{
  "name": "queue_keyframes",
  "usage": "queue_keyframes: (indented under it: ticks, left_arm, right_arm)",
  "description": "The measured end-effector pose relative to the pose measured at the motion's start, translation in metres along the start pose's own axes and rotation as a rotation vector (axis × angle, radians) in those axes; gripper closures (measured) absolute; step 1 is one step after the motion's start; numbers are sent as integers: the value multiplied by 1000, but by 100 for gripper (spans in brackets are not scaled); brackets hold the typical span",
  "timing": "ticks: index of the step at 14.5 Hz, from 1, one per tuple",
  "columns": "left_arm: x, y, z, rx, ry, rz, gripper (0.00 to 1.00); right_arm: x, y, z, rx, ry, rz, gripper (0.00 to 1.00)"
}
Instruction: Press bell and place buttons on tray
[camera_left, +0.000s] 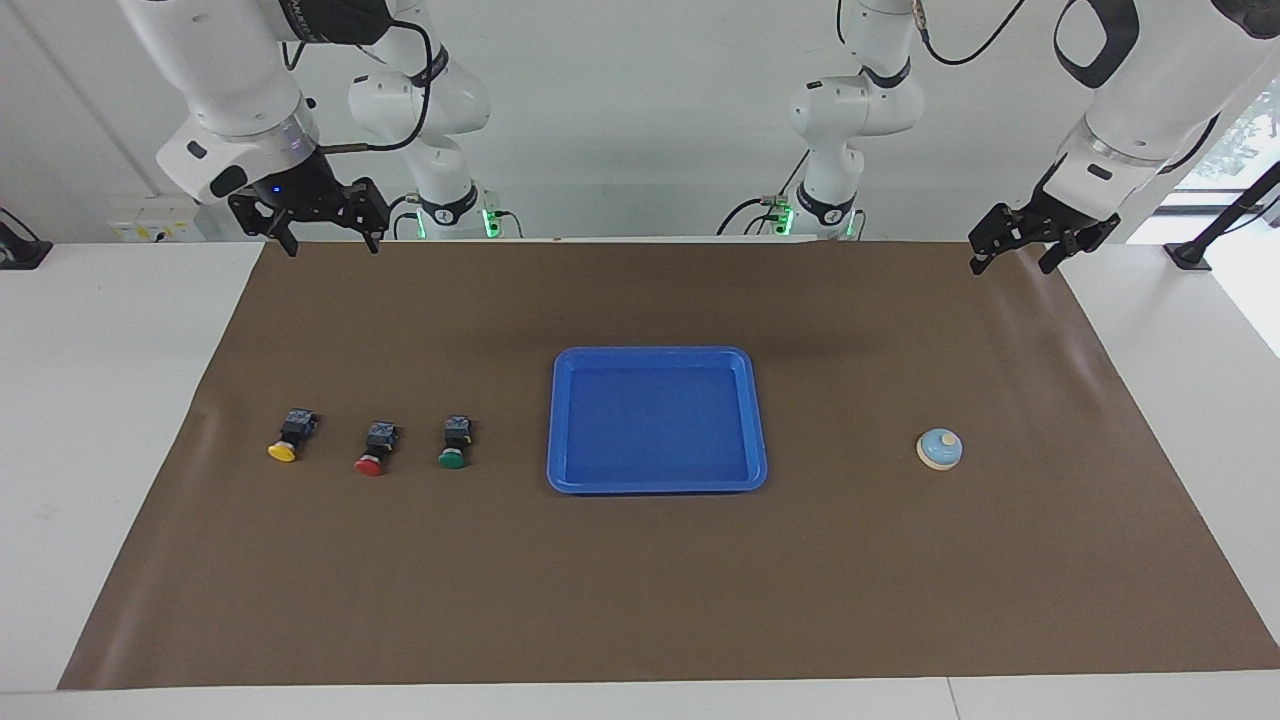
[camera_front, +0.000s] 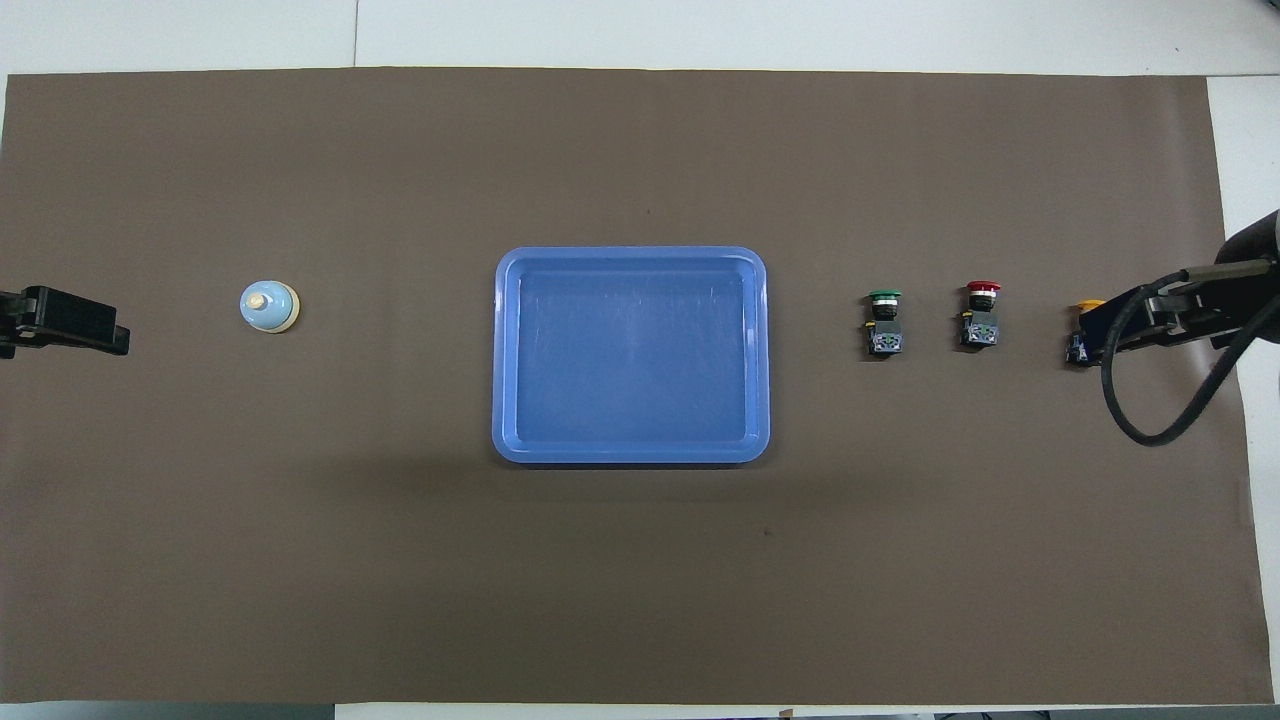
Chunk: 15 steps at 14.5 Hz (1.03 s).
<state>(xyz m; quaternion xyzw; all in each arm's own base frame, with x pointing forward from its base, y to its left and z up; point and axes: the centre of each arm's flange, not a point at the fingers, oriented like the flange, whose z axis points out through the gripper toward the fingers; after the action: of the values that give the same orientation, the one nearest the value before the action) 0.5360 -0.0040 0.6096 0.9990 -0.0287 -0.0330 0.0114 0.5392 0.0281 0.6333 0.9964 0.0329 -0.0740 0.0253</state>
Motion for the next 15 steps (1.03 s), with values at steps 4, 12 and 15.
queue_keyframes:
  ticks: [4, 12, 15]
  left_arm:
    - [0, 5, 0, 1, 1, 10, 0]
    - [29, 1, 63, 4, 73, 5, 58]
    - [71, -4, 127, 6, 109, 1, 94]
  right_arm:
    - [0, 0, 0, 0, 0, 0, 0]
    - [0, 0, 0, 0, 0, 0, 0]
    - [0, 0, 0, 0, 0, 0, 0]
